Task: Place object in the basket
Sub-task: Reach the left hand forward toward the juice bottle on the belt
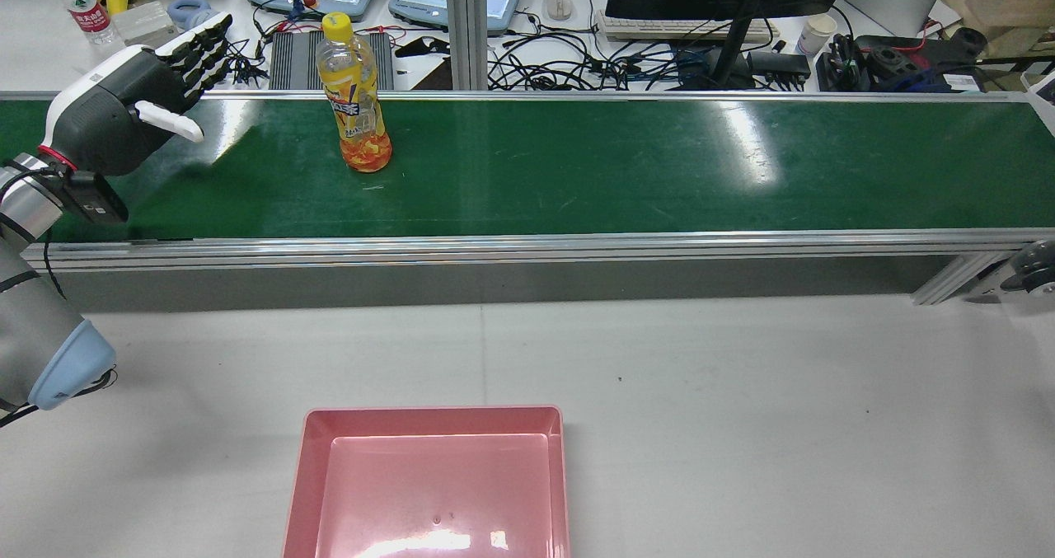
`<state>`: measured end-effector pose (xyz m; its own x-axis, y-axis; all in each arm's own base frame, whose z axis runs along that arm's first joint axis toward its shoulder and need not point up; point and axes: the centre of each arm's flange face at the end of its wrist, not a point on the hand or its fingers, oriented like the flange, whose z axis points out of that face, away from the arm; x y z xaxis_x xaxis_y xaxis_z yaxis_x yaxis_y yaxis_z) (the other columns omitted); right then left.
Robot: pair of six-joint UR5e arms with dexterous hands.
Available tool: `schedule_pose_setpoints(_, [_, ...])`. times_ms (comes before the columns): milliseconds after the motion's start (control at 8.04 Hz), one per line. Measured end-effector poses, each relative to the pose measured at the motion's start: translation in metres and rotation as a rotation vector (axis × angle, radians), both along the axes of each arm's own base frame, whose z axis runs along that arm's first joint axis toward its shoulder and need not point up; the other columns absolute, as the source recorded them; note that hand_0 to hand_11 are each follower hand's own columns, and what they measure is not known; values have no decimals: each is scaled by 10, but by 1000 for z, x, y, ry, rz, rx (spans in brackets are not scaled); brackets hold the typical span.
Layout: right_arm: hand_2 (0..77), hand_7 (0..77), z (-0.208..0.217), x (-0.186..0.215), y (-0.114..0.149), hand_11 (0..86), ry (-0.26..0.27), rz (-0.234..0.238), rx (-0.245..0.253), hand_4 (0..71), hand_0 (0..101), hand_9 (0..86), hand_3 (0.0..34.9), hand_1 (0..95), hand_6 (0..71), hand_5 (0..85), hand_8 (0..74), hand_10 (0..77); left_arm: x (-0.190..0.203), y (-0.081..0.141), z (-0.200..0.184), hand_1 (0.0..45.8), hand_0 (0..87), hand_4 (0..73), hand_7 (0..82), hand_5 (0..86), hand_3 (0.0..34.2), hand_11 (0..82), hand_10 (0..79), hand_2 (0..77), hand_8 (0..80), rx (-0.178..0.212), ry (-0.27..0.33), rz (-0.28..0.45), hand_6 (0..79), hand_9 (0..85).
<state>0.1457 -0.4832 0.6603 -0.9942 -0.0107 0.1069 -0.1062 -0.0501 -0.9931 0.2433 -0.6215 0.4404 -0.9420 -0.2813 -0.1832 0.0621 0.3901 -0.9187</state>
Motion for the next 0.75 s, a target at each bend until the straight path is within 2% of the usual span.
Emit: schedule_pose_setpoints(746, [5, 5, 0, 0, 0, 0, 0, 0, 0, 0, 2, 0, 1, 0, 0, 0, 0, 0, 30, -3, -18, 49, 569, 114, 5, 44, 0, 33, 11, 5, 0, 18, 15, 31, 0, 5])
